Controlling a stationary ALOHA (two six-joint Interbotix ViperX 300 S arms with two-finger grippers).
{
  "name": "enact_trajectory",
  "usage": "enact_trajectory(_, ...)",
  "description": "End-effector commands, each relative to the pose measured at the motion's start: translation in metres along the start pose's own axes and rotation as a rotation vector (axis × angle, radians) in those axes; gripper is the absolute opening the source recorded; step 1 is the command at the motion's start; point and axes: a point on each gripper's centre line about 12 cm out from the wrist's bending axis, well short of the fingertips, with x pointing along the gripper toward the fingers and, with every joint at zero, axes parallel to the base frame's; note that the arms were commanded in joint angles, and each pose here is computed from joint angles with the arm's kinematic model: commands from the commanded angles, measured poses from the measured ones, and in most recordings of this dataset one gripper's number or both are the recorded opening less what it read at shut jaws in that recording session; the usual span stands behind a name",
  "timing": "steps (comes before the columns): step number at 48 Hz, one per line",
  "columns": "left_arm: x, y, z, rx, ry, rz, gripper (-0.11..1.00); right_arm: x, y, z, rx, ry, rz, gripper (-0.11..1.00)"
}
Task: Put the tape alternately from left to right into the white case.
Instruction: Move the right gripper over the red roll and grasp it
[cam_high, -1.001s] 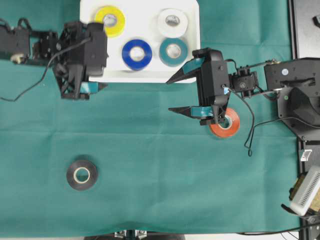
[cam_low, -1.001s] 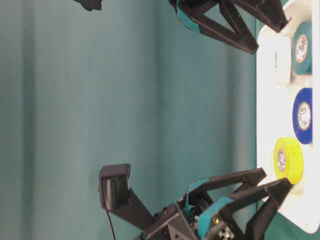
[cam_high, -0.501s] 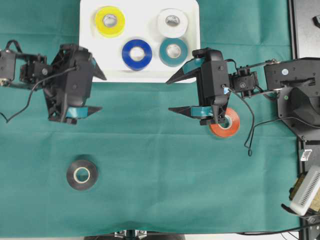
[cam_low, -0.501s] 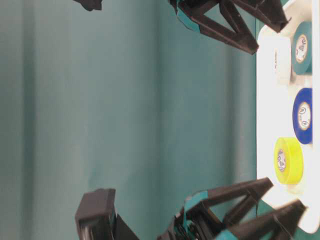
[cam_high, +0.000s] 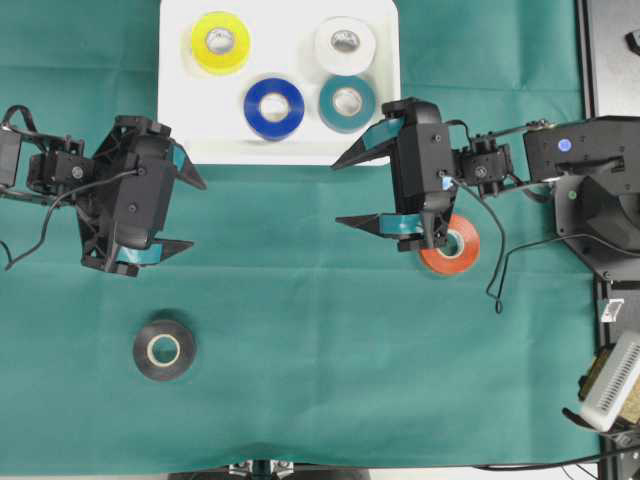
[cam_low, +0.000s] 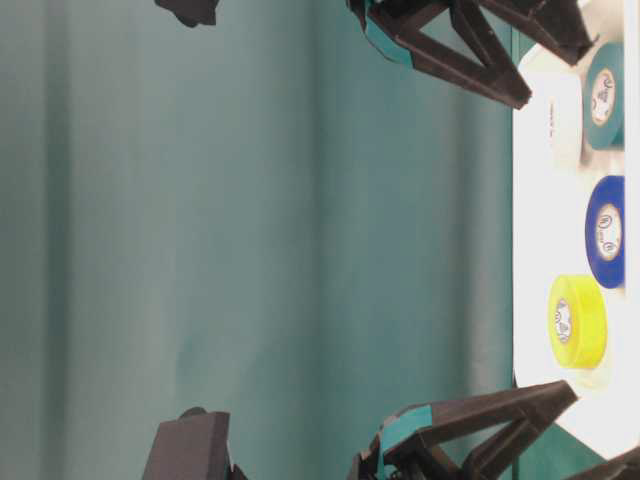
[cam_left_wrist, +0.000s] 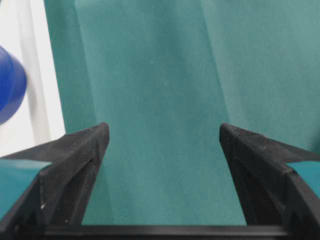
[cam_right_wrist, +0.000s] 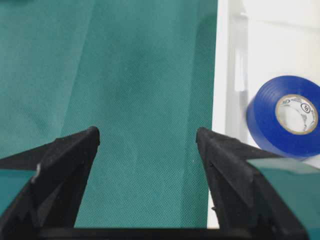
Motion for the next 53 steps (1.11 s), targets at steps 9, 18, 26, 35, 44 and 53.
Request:
enact_trajectory(9, -0.006, 0.000, 0.009, -0.001, -0.038, 0.004, 0.69, -0.001, 0.002, 0.011, 0.003, -0.037, 0.007, 0.81)
enact_trajectory(18, -0.006, 0.000, 0.009, -0.002, -0.038, 0.004, 0.69, -0.003, 0.009, 0.010, -0.010, -0.032, 0.025, 0.81)
enact_trajectory(26, -0.006, 0.000, 0.009, -0.004, -0.037, 0.004, 0.69, -0.010, 0.016, 0.005, 0.007, -0.010, 0.036, 0.81)
enact_trajectory(35, -0.006, 0.000, 0.008, -0.004, -0.034, 0.003, 0.69, -0.021, 0.019, -0.009, 0.073, 0.051, 0.023, 0.81)
enact_trajectory(44, -0.006, 0.000, 0.008, -0.002, -0.035, 0.004, 0.69, -0.035, 0.024, -0.023, 0.100, 0.069, 0.034, 0.81)
enact_trajectory(53, -0.006, 0.000, 0.009, -0.002, -0.037, 0.004, 0.69, -0.047, 0.027, -0.036, 0.102, 0.073, 0.044, 0.81)
